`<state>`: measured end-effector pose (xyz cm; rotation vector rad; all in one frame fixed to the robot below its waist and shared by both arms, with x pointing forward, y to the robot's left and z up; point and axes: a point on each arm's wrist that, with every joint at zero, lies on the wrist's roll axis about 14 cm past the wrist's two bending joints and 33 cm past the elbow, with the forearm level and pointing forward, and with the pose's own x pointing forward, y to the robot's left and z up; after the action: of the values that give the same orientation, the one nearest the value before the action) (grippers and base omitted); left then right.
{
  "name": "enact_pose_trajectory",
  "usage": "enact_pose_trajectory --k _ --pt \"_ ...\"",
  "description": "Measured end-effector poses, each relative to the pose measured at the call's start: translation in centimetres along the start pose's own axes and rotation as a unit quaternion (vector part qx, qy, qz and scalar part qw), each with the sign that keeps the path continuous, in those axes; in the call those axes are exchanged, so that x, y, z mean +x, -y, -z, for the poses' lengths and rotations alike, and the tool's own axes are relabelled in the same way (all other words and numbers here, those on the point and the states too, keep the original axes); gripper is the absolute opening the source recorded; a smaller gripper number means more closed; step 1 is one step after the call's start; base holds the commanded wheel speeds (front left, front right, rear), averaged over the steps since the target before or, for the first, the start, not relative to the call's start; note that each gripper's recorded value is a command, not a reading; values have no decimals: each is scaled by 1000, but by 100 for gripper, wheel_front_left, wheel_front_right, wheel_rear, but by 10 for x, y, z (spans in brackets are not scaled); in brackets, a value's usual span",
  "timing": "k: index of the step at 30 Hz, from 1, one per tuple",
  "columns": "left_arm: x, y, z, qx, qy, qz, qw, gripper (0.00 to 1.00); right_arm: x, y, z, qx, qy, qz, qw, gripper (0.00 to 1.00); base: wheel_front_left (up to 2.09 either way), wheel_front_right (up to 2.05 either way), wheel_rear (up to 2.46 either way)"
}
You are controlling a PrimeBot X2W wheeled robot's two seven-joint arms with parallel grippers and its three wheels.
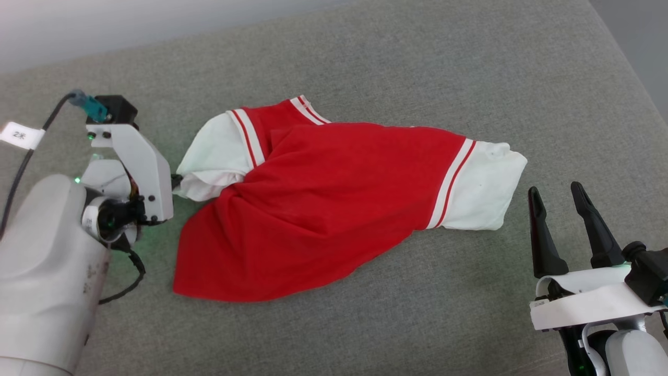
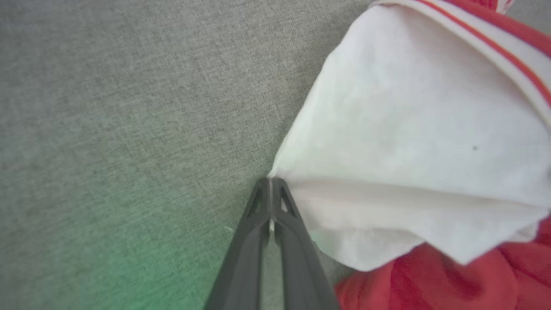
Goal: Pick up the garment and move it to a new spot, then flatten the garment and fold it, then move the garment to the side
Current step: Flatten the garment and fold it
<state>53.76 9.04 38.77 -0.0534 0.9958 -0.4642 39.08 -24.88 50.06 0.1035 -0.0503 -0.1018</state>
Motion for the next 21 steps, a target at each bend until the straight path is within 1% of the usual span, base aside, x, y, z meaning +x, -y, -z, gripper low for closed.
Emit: enact_pose_trajectory --k 8,14,21 --pt "-19 -8 -7 4 22 -13 1000 0 0 -1 -5 3 7 -1 1000 100 0 0 0" --pt "-50 -28 -15 -3 66 -40 997 0 -2 -3 -6 4 3 -7 1000 100 0 0 0" --pt "-91 -62 -3 -29 97 -89 991 0 0 -15 -9 5 3 -26 1000 100 0 0 0"
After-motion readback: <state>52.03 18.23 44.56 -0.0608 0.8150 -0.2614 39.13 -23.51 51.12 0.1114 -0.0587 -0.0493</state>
